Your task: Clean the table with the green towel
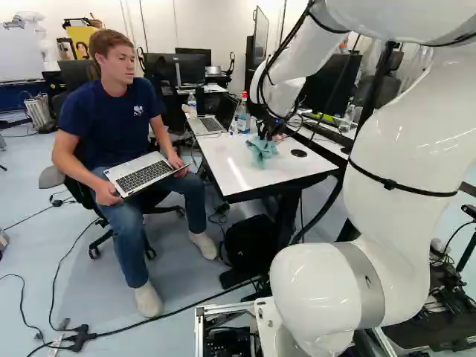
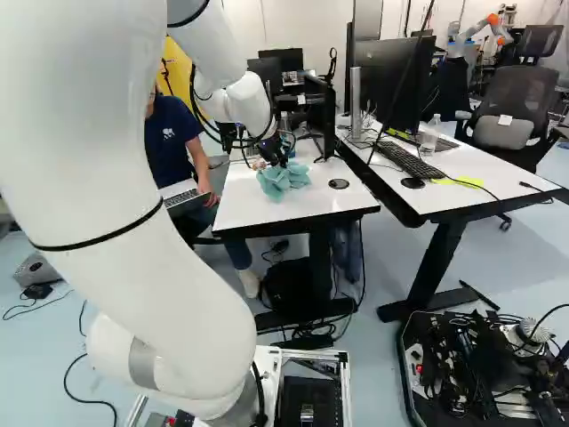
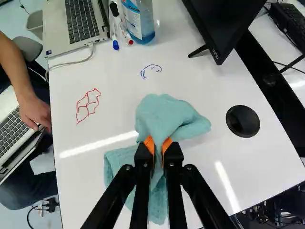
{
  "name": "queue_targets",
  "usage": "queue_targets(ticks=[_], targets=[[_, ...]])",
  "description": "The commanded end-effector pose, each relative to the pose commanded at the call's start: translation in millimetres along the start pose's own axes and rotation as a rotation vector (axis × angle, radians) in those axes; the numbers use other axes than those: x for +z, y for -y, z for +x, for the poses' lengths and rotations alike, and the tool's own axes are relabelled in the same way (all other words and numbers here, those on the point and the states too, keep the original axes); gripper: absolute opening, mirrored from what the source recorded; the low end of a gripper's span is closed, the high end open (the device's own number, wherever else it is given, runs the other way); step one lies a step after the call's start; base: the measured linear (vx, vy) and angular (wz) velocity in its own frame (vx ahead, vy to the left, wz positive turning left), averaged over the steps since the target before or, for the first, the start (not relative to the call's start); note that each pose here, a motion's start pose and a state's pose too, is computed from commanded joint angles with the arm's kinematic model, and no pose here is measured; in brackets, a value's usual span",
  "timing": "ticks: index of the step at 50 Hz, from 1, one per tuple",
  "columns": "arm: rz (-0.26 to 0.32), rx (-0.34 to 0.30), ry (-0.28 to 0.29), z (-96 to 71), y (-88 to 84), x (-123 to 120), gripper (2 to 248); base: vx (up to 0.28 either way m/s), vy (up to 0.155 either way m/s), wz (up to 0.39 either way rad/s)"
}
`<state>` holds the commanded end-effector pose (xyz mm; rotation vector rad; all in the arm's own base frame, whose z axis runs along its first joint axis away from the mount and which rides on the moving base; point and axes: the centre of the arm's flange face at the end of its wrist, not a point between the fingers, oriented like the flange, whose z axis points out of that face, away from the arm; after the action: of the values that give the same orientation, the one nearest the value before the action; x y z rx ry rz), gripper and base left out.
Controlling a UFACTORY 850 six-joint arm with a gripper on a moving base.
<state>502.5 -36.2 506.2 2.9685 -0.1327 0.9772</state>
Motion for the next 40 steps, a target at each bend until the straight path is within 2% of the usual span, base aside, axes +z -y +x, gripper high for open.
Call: queue_targets(ticks=[23,40], targets=[[0.000,0.000,0.000,0.3,0.0,0.2,39,0.000,0.000,0.000],[0.002,-0.002,-0.004,16.7,1.7,12.6,39,0.000,0.000,0.000]])
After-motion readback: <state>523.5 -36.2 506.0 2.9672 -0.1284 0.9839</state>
